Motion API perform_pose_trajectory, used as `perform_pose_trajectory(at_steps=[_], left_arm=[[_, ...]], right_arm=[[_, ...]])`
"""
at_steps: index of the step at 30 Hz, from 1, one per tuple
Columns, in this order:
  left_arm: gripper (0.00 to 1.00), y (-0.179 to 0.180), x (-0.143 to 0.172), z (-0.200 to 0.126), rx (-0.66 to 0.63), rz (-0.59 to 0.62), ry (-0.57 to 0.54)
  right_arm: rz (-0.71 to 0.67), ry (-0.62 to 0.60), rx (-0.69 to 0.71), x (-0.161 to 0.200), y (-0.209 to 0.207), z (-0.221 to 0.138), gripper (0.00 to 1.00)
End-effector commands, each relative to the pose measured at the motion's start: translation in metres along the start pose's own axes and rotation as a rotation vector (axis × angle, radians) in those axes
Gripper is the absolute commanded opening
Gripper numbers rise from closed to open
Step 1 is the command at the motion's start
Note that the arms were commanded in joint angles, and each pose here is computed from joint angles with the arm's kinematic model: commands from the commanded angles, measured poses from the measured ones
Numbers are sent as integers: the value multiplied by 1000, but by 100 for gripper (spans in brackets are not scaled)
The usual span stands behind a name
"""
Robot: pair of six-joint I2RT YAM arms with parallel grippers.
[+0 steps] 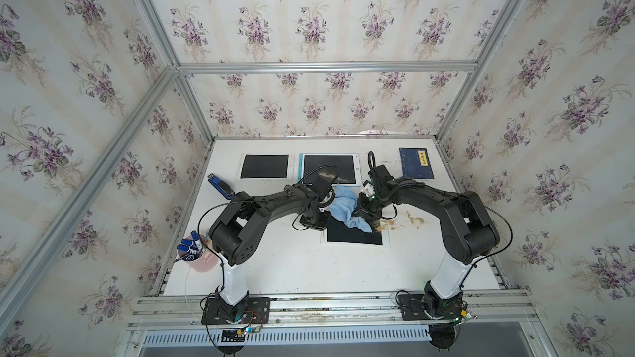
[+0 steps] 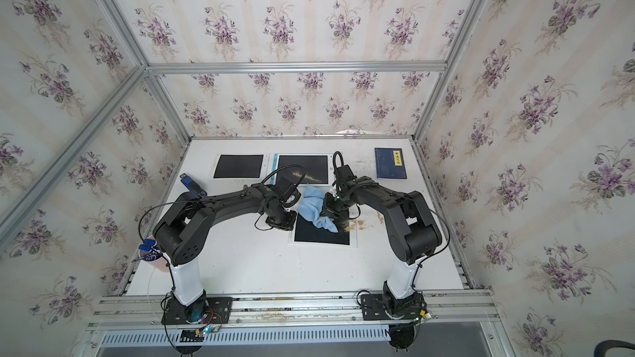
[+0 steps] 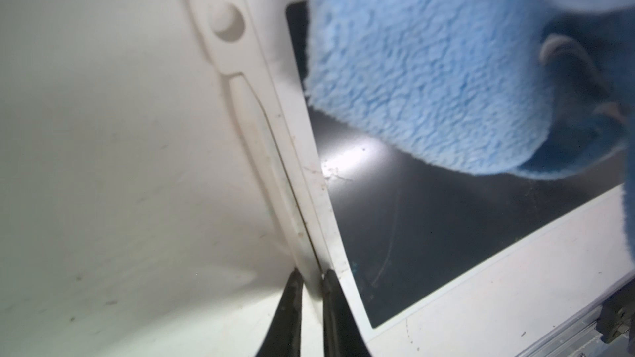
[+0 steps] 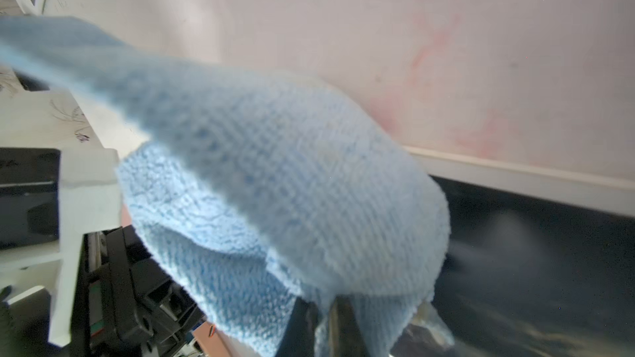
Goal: Wipe the drawing tablet
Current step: Wipe the dirt from the drawing tablet.
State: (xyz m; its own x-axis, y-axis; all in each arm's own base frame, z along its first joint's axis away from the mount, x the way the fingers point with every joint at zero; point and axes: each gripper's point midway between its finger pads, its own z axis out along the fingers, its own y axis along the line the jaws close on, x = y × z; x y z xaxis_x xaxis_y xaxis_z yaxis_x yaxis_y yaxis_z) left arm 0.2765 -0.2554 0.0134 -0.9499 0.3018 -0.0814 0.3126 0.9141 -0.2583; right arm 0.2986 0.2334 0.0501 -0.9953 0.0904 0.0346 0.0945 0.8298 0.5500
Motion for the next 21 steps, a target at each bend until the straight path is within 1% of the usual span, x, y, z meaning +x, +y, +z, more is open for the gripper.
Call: perform_pose_trajectory(at_steps=[1,3,5,7,11,16,18,21], left_arm=[[14,23,19,2,-104,-3,69],[14,23,19,2,-104,-2,69],[14,23,19,3,-106,-1,73],[14,23,19,3,-107,-1,72],[14,23,18,3,-105,2,71],[14,23,18,2,-104,1,74],[14,23,18,2,-106,3,74],[14,24,18,2,-108,3,75]], right_arm=[[-58,-41,144,-5,-11,2,0],[-88,-9,149,2,-4,8,0],[-94,52,91,18,7,16,0],[-114,112,51,42,19,26,0],[-100,189,10,71,16,36,0],[-57,226,26,91,-8,40,0],[-43,232,-29,95,-1,36,0],[-53,246,-137,99,23,24,0]])
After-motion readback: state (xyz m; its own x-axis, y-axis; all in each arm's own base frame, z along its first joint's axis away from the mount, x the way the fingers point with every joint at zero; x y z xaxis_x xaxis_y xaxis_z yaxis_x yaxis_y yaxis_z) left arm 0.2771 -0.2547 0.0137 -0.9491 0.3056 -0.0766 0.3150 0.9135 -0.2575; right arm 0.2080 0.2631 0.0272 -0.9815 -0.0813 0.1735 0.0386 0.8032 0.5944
